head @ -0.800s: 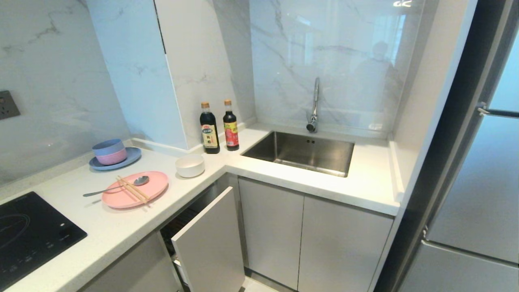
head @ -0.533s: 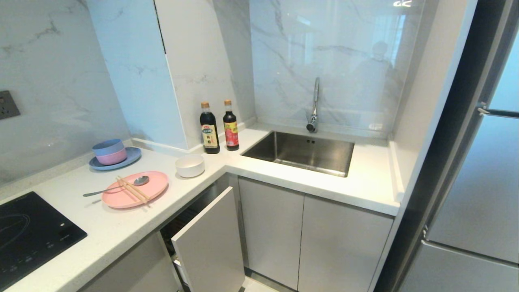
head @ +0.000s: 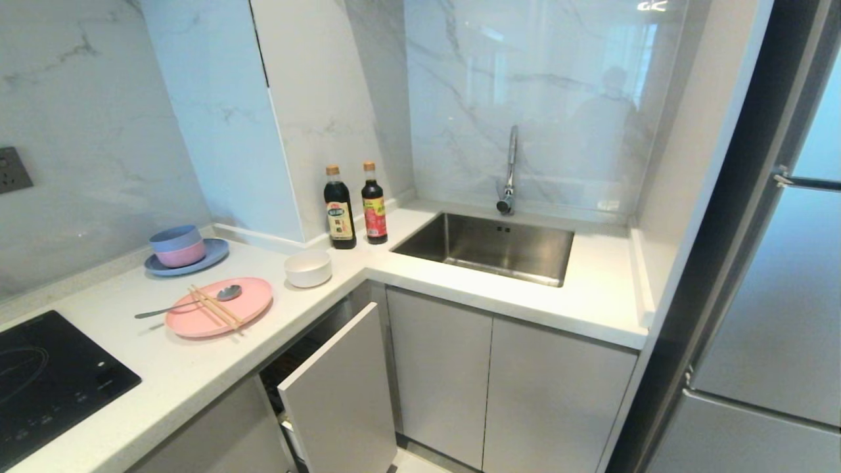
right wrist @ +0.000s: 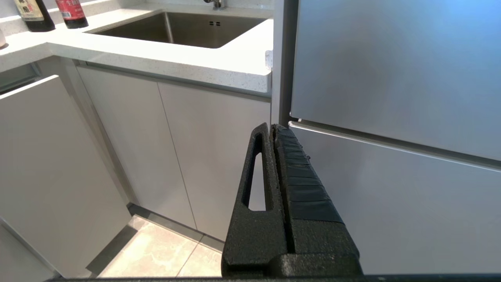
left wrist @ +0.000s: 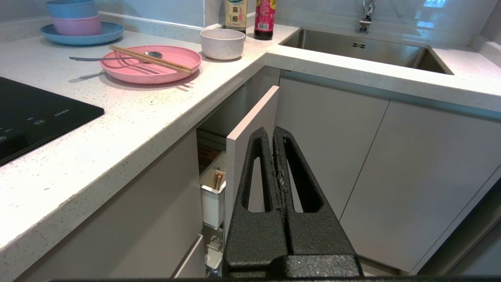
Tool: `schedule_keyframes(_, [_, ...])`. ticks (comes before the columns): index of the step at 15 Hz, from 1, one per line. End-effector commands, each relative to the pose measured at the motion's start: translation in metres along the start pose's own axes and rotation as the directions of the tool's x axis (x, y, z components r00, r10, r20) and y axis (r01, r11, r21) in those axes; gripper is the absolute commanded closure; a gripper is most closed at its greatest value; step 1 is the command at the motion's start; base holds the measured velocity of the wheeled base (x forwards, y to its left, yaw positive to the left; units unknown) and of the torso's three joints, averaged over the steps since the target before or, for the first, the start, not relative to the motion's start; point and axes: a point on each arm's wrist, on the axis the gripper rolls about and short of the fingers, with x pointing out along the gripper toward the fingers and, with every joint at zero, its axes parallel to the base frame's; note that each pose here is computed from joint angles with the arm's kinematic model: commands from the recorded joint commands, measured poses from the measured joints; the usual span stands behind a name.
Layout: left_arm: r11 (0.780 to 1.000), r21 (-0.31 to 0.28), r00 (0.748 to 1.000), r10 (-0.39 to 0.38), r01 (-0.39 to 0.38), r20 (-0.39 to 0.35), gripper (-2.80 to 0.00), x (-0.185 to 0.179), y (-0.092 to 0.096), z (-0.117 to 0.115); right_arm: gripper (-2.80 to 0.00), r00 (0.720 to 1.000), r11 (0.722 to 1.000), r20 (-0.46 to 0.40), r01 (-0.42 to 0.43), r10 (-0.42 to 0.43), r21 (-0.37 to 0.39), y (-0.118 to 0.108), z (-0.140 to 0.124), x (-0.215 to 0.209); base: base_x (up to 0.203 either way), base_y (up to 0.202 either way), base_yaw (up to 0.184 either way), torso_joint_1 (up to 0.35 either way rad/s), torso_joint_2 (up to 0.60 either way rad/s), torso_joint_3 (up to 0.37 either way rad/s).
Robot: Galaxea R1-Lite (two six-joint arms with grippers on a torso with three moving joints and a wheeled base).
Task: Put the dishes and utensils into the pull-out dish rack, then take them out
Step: Open the cupboard
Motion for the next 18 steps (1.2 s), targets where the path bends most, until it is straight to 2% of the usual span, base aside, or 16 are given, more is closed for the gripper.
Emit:
schedule_keyframes(1, [1.0, 0.0, 1.0, -0.001, 0.001, -0.008, 0.0, 0.0006, 0.0001, -0.0021, 0.0, 1.0, 1.0, -0.002, 0.0, 0.0, 0.0, 0.0, -0.0004, 0.0002, 0.0, 0.0, 0.0, 0.0, 0.0, 0.0])
schedule_keyframes(18, [1.0, 0.0, 1.0, 0.0, 0.0, -0.008, 0.0, 0.0006, 0.0001, -0.0021, 0.0, 1.0, 1.0, -0.002, 0.0, 0.0, 0.0, 0.0, -0.0004, 0.0002, 0.0, 0.0, 0.0, -0.245, 0.49, 0.244])
